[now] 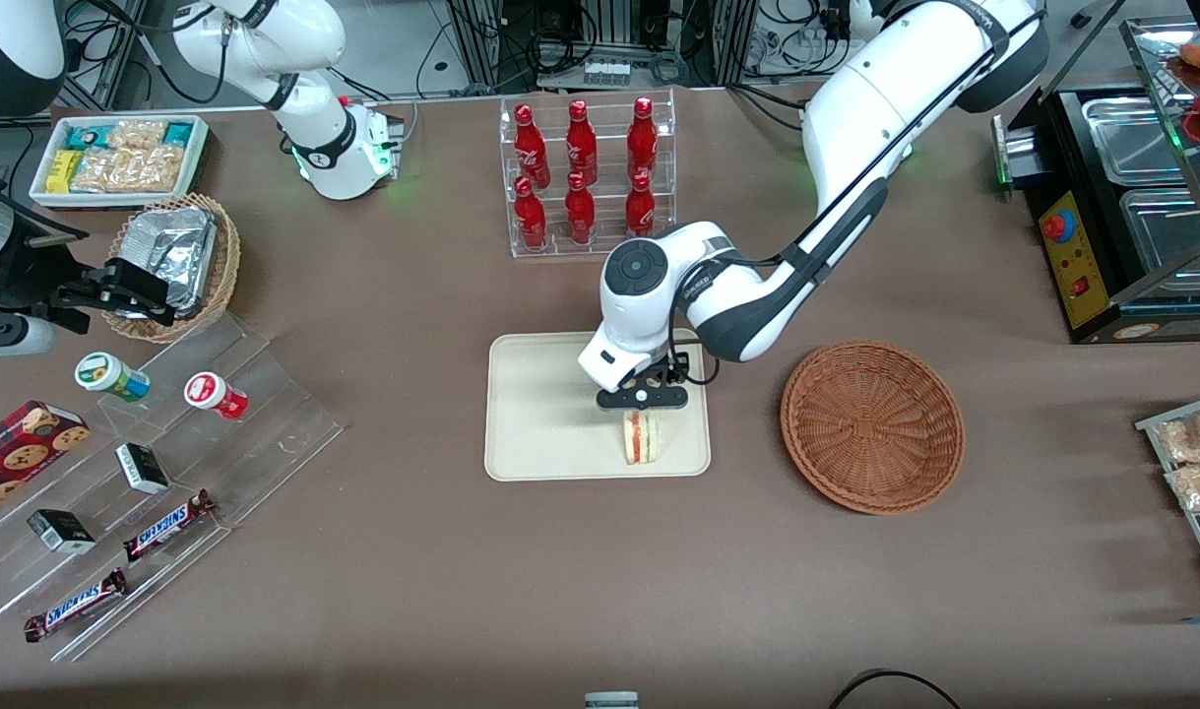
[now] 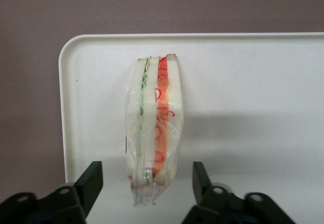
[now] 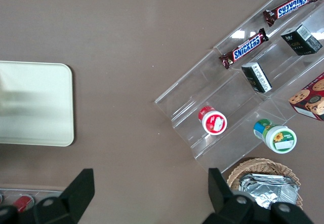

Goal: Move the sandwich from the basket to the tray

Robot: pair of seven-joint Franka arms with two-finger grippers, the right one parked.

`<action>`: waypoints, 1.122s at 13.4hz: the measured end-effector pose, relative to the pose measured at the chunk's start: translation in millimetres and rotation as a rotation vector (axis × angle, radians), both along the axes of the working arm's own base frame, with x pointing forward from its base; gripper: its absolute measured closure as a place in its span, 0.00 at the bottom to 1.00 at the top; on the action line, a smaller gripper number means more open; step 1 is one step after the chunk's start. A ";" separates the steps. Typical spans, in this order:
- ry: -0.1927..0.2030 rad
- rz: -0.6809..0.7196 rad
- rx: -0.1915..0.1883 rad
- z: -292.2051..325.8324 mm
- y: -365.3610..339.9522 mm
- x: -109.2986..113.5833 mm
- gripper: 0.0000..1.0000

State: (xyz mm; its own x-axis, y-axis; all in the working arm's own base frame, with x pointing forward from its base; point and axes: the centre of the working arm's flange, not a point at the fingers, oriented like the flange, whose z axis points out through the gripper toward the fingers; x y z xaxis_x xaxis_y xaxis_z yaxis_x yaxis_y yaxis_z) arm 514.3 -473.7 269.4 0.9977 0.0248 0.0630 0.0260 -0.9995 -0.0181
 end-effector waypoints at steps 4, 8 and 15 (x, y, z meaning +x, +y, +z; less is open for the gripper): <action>-0.028 0.122 -0.043 22.7 -2.1 15.7 0.00; -0.047 0.181 0.000 60.2 7.7 29.2 0.00; -0.091 0.298 -0.031 171.1 39.9 42.3 0.00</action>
